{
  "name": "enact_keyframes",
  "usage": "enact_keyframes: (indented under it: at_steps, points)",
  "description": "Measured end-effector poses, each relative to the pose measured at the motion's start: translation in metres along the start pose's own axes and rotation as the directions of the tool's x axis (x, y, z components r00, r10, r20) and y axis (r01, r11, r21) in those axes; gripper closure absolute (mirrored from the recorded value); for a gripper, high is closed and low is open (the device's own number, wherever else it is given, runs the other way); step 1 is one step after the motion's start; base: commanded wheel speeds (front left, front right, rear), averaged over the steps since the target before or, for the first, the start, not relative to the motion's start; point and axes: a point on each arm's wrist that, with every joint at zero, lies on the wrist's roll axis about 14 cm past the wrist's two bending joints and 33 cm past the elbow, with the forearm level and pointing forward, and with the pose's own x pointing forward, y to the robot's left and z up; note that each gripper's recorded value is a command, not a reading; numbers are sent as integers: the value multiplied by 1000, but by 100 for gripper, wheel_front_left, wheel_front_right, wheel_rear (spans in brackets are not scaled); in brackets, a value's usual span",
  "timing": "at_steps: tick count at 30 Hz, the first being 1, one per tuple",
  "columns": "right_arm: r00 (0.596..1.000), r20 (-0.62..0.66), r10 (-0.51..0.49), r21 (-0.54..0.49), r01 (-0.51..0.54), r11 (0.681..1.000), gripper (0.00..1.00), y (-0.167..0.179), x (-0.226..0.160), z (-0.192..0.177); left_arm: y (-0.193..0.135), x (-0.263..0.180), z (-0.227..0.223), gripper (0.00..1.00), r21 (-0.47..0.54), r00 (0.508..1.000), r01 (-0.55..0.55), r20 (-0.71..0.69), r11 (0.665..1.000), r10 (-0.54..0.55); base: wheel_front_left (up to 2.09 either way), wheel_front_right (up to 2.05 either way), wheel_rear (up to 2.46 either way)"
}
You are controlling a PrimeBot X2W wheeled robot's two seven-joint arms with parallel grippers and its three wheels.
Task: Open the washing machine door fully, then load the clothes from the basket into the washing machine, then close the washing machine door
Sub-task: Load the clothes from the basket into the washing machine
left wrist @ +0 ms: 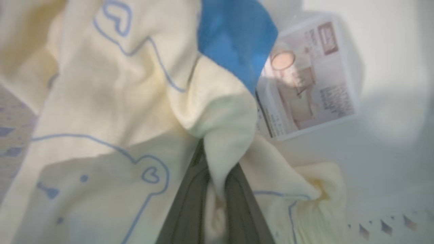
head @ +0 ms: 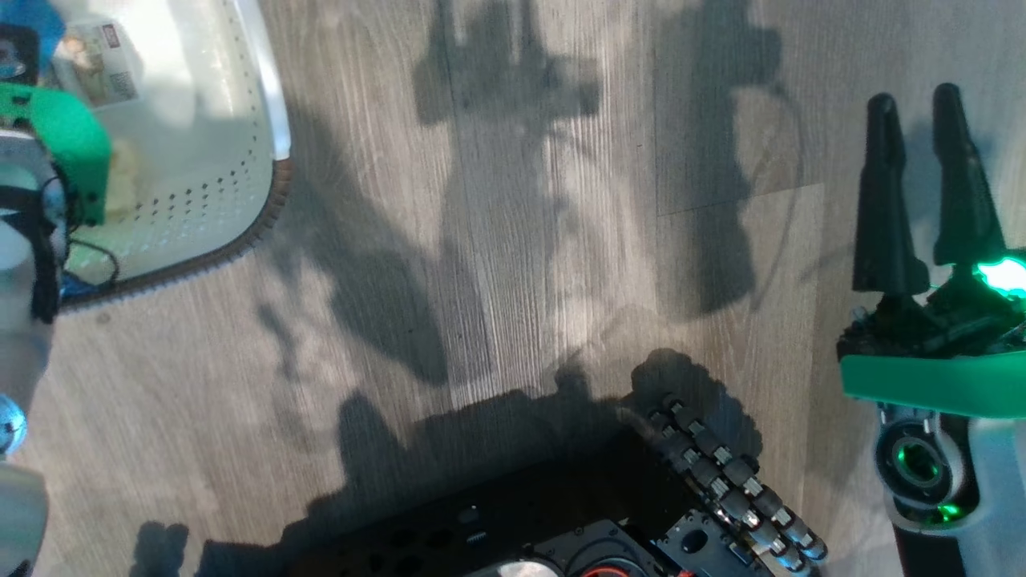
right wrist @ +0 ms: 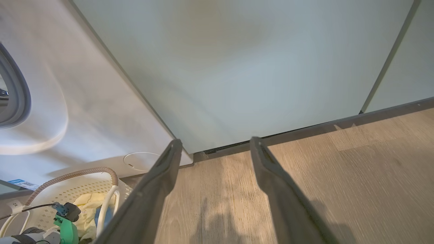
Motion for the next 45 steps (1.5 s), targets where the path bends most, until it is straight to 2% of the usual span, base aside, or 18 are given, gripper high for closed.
enact_keyframes:
  at_steps: [13,20,26,31,40,45]
  points:
    - [999,45,28,-36,-26,999,0,6,7,12,-3,-39,51,100,-144,956,17,292,989,27,0,0,0]
    - [994,93,59,-68,-53,996,0,16,9,29,10,-86,79,100,-231,890,11,447,973,96,0,0,0]
    - [992,107,60,-83,-52,995,0,20,-5,40,18,-138,94,100,-297,824,20,546,955,152,0,0,0]
    - [989,135,68,-95,-55,994,0,24,-15,55,33,-188,107,100,-351,752,24,624,936,214,0,0,0]
    - [976,189,112,-111,-92,990,0,43,-41,84,61,-295,123,100,-442,578,33,740,897,343,0,0,0]
    - [966,221,132,-111,-110,988,0,52,-58,99,71,-353,118,100,-459,482,21,783,888,393,0,0,0]
